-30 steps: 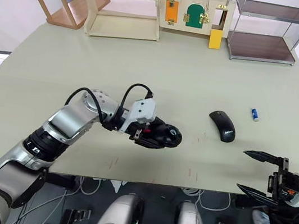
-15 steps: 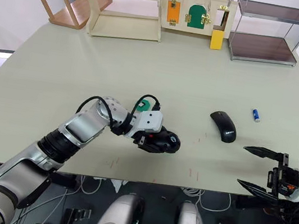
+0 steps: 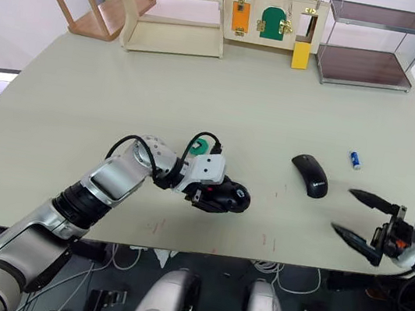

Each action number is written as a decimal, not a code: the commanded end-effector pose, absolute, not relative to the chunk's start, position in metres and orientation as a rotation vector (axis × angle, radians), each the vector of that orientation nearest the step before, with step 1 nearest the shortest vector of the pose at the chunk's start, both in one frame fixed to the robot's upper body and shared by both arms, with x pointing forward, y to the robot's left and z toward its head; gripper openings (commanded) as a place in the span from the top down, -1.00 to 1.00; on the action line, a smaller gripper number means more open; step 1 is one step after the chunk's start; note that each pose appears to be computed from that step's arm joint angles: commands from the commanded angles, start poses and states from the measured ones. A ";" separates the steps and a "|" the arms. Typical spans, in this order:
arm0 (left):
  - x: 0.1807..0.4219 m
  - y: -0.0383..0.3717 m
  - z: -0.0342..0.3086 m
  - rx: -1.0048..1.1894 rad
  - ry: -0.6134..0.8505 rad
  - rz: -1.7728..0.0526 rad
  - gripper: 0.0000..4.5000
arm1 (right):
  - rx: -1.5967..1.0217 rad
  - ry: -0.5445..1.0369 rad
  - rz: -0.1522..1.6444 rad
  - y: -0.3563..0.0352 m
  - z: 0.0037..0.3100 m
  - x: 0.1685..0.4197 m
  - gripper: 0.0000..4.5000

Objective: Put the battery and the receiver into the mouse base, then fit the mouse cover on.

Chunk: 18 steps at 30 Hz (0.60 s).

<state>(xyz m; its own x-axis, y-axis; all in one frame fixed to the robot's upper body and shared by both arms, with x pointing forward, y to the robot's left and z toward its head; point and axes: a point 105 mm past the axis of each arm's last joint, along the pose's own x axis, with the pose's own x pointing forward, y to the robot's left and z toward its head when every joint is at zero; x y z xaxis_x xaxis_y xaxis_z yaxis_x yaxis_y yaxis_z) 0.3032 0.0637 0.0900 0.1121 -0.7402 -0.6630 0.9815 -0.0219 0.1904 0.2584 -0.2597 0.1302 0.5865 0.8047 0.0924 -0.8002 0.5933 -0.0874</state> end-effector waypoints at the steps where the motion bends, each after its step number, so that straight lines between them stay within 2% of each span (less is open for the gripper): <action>1: 0.297 0.066 0.076 0.723 0.487 -1.442 -0.31 | -0.028 -0.128 0.764 -0.275 0.140 0.276 -1.00; 8: 0.297 0.065 0.075 0.718 0.487 -1.430 -0.31 | -0.006 -0.110 0.522 -0.285 0.139 0.306 -1.00; 13: 0.295 0.065 0.074 0.707 0.490 -1.427 -0.31 | -0.039 0.049 0.286 -0.306 0.122 0.337 -1.00; 18: 0.294 0.066 0.074 0.708 0.492 -1.424 -0.31 | -0.016 0.124 0.199 -0.309 0.116 0.359 -1.00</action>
<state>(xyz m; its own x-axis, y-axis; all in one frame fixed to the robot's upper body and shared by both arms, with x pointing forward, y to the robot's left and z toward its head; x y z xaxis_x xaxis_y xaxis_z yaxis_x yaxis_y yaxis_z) 0.3001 0.0626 0.0890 0.1291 -0.7414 -0.6585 0.9815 0.0009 0.1914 0.3531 -0.3047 0.1115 0.9646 0.2358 -0.1179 -0.2368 0.9715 0.0064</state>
